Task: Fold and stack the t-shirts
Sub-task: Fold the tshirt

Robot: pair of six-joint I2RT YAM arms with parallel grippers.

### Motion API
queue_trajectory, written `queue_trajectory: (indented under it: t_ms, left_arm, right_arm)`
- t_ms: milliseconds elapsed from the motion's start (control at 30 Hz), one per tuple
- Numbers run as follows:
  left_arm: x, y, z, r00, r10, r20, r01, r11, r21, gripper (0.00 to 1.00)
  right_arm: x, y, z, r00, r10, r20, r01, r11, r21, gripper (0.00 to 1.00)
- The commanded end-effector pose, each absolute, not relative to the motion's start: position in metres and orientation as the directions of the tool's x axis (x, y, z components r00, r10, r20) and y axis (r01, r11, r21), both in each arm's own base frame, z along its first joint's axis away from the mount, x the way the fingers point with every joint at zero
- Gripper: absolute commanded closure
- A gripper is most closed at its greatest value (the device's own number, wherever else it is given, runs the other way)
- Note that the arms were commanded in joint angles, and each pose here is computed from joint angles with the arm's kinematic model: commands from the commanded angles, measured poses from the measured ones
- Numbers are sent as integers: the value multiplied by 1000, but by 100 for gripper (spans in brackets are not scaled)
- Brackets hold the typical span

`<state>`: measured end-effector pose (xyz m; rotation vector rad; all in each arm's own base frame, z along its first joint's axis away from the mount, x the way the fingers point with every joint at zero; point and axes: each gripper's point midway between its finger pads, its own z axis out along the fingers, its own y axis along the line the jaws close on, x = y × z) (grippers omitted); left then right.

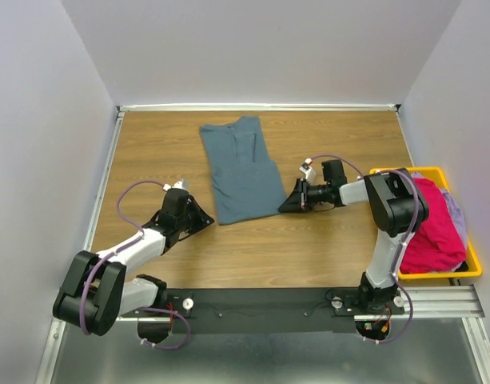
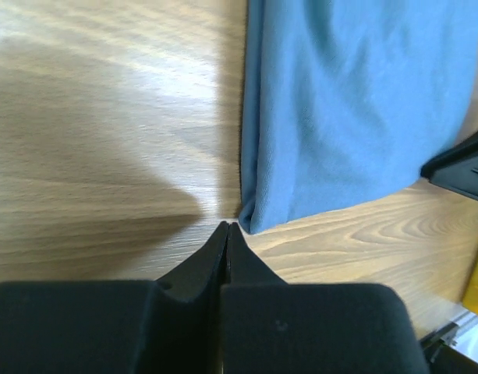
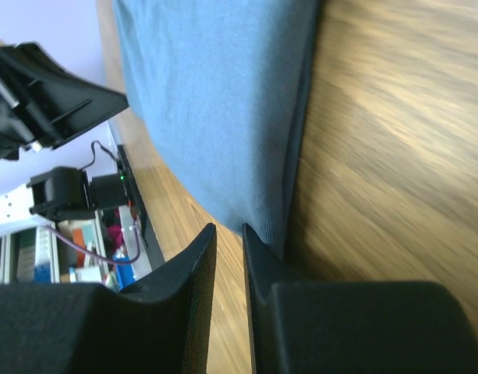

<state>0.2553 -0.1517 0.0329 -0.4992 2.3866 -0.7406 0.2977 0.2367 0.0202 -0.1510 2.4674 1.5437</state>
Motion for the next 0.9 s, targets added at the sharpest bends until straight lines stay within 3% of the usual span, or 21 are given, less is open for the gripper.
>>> queue_trajectory:
  t_ms: [0,67,133,267,567,667,833,867]
  left_arm:
    - [265,-170,65,-739,-494,-458,-56,723,-688,86]
    - [272,-176,82,-712,-499,-493,-1,704,-710,70]
    - [282,-184,100,-683,-506,-526,63,677,-733,62]
    - [315,-194,118,-644,-491,-587,127,688,-715,60]
    - [415,-192,84,-641,-480,-599,72,739,-670,90]
    - [432,-178,66,-639,-519,-567,11,731,-682,92]
    - [443,-172,41,-675,-551,-491,-50,698,-714,93]
    - [443,-172,38,-676,-557,-482,-62,695,-717,98]
  right_arm:
    - [306,220,23,-955,65,-289,-215,518,828,73]
    - [313,222,42,-940,74,-333,-251,513,821,72]
    - [322,224,67,-918,89,-387,-295,500,815,71]
    - [351,233,93,-897,111,-429,-331,476,815,66]
    - [440,267,92,-883,135,-450,-352,445,824,65]
    - [466,275,83,-880,148,-451,-349,442,826,65]
    - [487,274,14,-916,178,-359,-234,491,839,65]
    - [489,271,5,-918,194,-346,-209,506,837,65]
